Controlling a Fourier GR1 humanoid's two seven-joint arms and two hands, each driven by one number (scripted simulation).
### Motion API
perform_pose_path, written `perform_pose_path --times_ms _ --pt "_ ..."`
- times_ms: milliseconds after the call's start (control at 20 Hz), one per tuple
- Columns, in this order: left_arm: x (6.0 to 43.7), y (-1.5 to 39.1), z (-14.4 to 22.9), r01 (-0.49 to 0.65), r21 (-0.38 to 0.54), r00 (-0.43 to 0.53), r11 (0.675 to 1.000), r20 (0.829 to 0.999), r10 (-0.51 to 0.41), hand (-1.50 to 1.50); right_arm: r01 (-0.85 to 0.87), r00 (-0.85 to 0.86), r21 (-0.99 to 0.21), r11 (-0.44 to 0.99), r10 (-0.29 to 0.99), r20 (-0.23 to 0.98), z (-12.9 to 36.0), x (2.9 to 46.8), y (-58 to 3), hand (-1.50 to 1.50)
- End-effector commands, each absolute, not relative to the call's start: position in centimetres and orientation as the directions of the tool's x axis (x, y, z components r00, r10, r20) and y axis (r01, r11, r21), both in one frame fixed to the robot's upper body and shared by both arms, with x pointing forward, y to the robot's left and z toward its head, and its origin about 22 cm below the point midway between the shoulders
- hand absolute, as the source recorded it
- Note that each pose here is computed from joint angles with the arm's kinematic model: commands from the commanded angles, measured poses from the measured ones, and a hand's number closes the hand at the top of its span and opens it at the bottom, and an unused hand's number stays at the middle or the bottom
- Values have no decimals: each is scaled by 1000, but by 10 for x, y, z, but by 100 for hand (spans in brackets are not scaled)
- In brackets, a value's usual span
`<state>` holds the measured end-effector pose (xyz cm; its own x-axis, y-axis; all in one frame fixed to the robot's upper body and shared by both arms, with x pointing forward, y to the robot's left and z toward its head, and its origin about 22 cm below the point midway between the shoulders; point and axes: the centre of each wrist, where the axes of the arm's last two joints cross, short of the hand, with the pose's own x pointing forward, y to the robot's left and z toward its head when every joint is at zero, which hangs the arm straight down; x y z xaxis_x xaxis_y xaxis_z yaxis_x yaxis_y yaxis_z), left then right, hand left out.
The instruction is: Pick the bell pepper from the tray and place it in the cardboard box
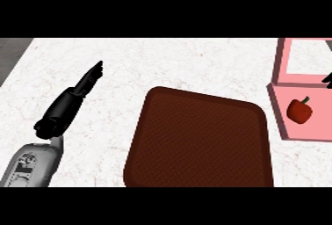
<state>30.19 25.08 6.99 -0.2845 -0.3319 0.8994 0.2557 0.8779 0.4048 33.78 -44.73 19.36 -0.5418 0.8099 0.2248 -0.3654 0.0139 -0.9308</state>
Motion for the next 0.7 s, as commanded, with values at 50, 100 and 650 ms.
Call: perform_pose_path --times_ms 50,100,650 --pt "304 264 75 244 411 -282 878 897 -342 0 -429 -646 -892 147 640 416 209 350 -452 -150" --pt "308 255 72 255 399 -273 881 904 -330 0 -430 -648 -871 238 589 482 191 354 -448 -150" --pt "303 257 67 255 410 -286 876 897 -337 0 -481 -291 -283 830 153 944 152 362 -472 -150"
